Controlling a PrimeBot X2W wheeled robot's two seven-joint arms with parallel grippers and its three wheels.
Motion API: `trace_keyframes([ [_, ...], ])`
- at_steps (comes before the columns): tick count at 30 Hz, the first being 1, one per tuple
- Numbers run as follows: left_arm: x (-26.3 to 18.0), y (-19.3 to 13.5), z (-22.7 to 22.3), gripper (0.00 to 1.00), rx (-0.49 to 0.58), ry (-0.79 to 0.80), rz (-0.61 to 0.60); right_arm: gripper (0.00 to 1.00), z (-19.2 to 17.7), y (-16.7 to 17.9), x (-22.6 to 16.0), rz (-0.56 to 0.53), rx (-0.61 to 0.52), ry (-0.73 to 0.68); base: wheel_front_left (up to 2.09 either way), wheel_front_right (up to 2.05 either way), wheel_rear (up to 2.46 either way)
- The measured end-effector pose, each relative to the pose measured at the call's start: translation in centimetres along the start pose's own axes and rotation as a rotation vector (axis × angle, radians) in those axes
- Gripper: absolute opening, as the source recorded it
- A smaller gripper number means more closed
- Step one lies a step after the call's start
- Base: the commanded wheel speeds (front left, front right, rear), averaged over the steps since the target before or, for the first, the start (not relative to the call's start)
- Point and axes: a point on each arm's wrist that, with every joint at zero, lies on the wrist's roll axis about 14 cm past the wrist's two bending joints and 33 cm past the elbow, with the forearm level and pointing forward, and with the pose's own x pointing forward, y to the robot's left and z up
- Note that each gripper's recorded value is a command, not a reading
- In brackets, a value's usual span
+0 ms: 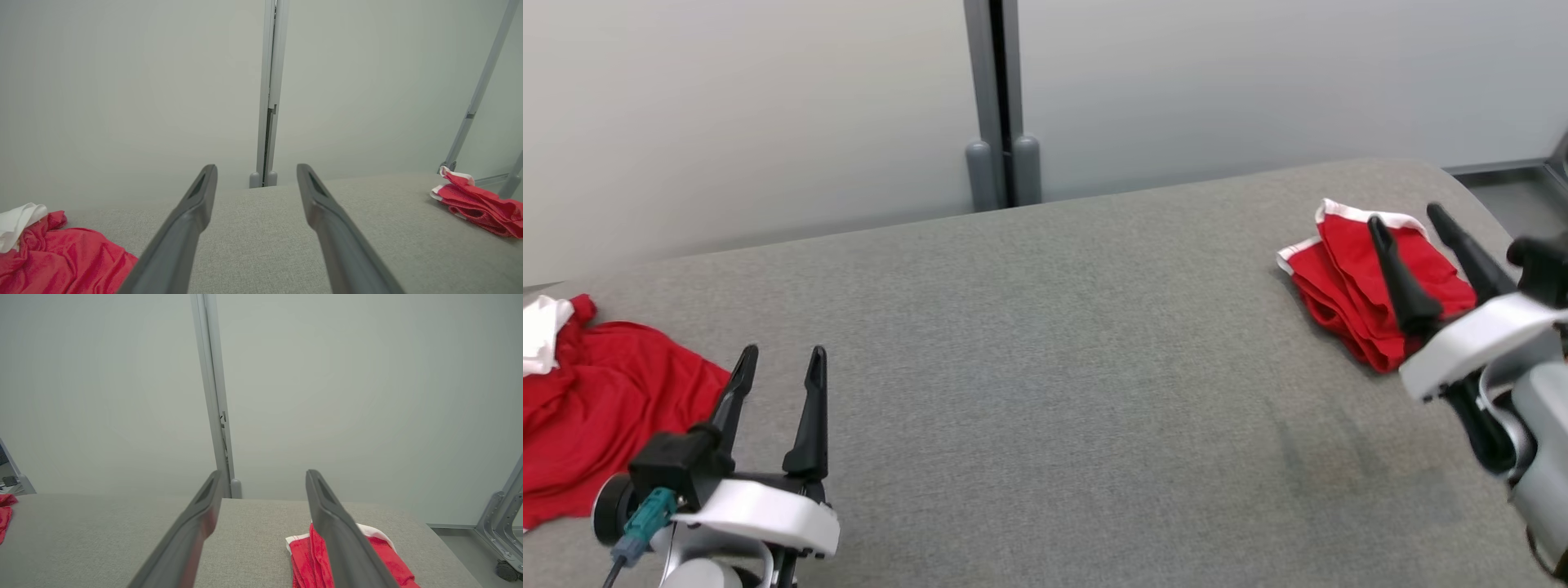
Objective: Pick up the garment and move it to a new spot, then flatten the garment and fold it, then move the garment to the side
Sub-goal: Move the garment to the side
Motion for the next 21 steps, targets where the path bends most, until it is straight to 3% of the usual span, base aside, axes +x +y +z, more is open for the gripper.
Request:
trace_keyframes([
  [11, -4.3, 3.5, -1.6, 1.0, -0.004, 0.025, 0.151, 1.0, -3.7, 3.9, -4.5, -0.01, 0.131, -0.042, 0.0, 0.0, 0.0],
  [21, -5.5, 3.7, -2.9, 1.0, -0.026, 0.055, 0.182, 1.0, -5.0, 5.3, -6.5, -0.032, 0.141, -0.044, 0.0, 0.0, 0.0],
])
